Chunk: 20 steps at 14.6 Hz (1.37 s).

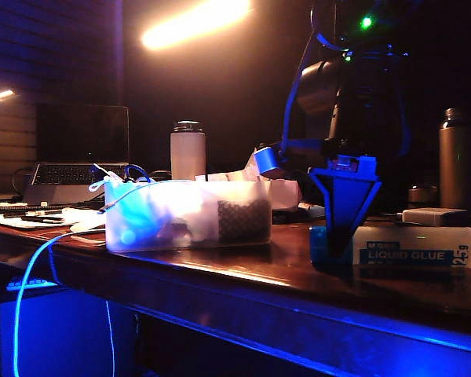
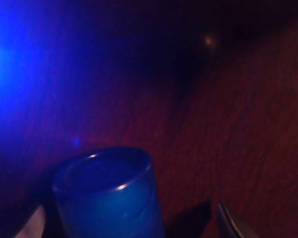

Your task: Pick up the liquid glue and place it into the translucent box.

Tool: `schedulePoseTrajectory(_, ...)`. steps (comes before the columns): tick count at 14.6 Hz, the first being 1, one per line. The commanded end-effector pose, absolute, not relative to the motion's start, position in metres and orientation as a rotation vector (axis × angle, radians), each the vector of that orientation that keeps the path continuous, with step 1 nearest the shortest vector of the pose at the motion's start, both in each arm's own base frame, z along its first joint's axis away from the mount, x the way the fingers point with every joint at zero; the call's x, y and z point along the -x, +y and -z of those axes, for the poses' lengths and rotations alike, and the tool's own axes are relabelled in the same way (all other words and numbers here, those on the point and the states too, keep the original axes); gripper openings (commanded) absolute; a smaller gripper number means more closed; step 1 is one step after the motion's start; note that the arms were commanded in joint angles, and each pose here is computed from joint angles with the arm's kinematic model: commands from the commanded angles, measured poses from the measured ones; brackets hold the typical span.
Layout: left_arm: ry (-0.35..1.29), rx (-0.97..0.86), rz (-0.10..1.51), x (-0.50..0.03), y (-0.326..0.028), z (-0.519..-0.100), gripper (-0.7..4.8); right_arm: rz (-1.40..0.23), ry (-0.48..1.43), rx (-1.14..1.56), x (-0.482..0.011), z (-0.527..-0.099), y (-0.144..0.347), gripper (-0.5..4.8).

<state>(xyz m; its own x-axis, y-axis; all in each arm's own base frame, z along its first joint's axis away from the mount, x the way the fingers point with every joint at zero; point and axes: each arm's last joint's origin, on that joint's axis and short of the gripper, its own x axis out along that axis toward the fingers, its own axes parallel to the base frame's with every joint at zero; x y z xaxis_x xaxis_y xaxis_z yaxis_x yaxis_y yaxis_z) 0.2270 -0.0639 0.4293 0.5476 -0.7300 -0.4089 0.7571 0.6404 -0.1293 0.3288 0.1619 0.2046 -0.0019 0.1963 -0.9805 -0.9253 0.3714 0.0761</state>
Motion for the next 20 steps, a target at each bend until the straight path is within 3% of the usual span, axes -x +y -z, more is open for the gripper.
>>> schedulePoseTrajectory(1,0.440,-0.068,0.889,-0.2258,-0.0639,-0.4315,-0.06,-1.046,1.270,0.763,-0.3267,-0.2067,0.1614,4.58)
schedulePoseTrajectory(11,0.446,-0.067,0.889,-0.2255,-0.0638,-0.4310,-0.06,-1.029,1.239,0.762,-0.3299,-0.2069,0.1628,4.54)
schedulePoseTrajectory(12,0.447,-0.067,0.889,-0.2255,-0.0638,-0.4310,-0.06,-1.030,1.239,0.763,-0.3298,-0.2069,0.1628,3.77)
schedulePoseTrajectory(13,0.447,-0.067,0.889,-0.2255,-0.0638,-0.4310,-0.06,-1.031,1.242,0.762,-0.3295,-0.2069,0.1628,2.42)
schedulePoseTrajectory(14,0.447,-0.067,0.889,-0.2255,-0.0638,-0.4310,-0.06,-1.033,1.250,0.762,-0.3288,-0.2068,0.1624,1.89)
schedulePoseTrajectory(20,0.450,-0.066,0.889,-0.2253,-0.0638,-0.4307,-0.06,-1.031,1.227,0.759,-0.3306,-0.2076,0.1633,1.88)
